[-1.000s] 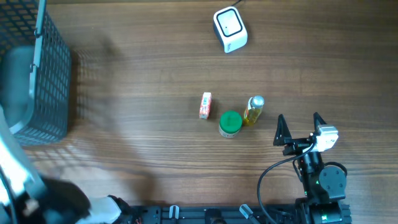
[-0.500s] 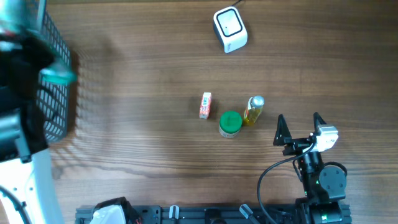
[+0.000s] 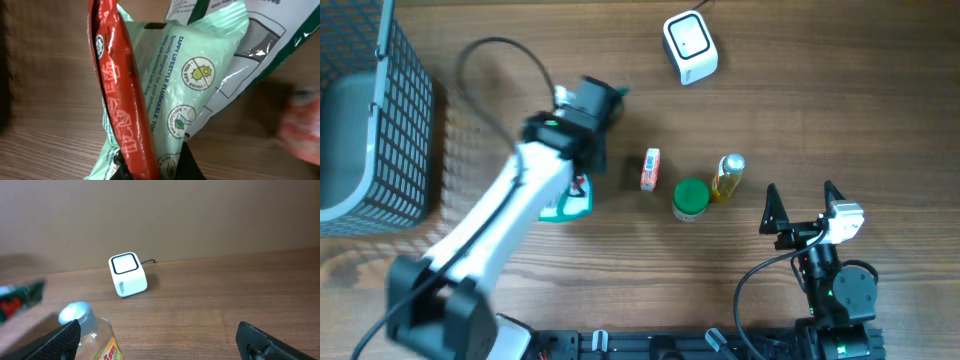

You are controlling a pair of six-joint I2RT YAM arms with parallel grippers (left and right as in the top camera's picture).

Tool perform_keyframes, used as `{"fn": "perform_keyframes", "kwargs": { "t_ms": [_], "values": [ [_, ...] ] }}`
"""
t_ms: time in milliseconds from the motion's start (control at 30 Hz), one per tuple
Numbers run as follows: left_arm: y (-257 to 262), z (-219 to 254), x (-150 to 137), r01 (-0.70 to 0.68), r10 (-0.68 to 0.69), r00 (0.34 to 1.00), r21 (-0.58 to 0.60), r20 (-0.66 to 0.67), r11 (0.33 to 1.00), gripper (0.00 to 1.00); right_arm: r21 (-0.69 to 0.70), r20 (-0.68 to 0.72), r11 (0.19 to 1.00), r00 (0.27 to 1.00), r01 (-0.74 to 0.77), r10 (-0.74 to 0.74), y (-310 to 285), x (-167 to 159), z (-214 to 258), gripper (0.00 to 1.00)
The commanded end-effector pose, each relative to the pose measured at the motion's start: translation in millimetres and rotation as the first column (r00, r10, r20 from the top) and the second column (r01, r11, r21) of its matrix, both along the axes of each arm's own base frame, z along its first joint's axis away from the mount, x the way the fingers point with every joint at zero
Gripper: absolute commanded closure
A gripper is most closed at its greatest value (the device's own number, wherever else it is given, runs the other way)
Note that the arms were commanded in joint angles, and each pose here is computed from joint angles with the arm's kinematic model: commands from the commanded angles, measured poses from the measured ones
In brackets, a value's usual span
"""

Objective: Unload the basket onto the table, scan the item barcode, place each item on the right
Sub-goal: 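Carry the green wipes pack out and lay it left of the Kleenex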

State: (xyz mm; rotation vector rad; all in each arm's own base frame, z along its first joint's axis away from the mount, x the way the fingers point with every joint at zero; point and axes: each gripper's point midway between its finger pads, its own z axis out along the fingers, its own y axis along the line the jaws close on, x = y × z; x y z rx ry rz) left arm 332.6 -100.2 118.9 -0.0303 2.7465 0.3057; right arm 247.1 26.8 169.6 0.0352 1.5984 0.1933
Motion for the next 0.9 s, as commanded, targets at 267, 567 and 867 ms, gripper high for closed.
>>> {"fn": "perform_keyframes", "kwargs": {
  "t_ms": [267, 567, 867],
  "values": [
    [-25.4, -72.0, 1.4, 0.054, -0.044, 0.992, 0.085, -0.120, 0.995, 0.69, 0.014, 0.002, 1.000, 1.000, -0.009, 0.009, 1.4, -0.1, 0.5, 0.00],
    [-39.2, -76.9, -8.7, 0.069, -0.069, 0.982, -0.004, -0.175, 0.998, 0.44, 0.014, 0.002, 1.000, 1.000, -0.010, 0.010, 1.4, -0.1, 0.5, 0.00],
    [-39.8, -34.4, 1.5, 0.060, -0.063, 0.997, -0.067, -0.053, 0.996, 0.34, 0.014, 0.002, 1.000, 1.000, -0.009, 0.009, 1.4, -0.1, 0.5, 0.00]
  ]
}}
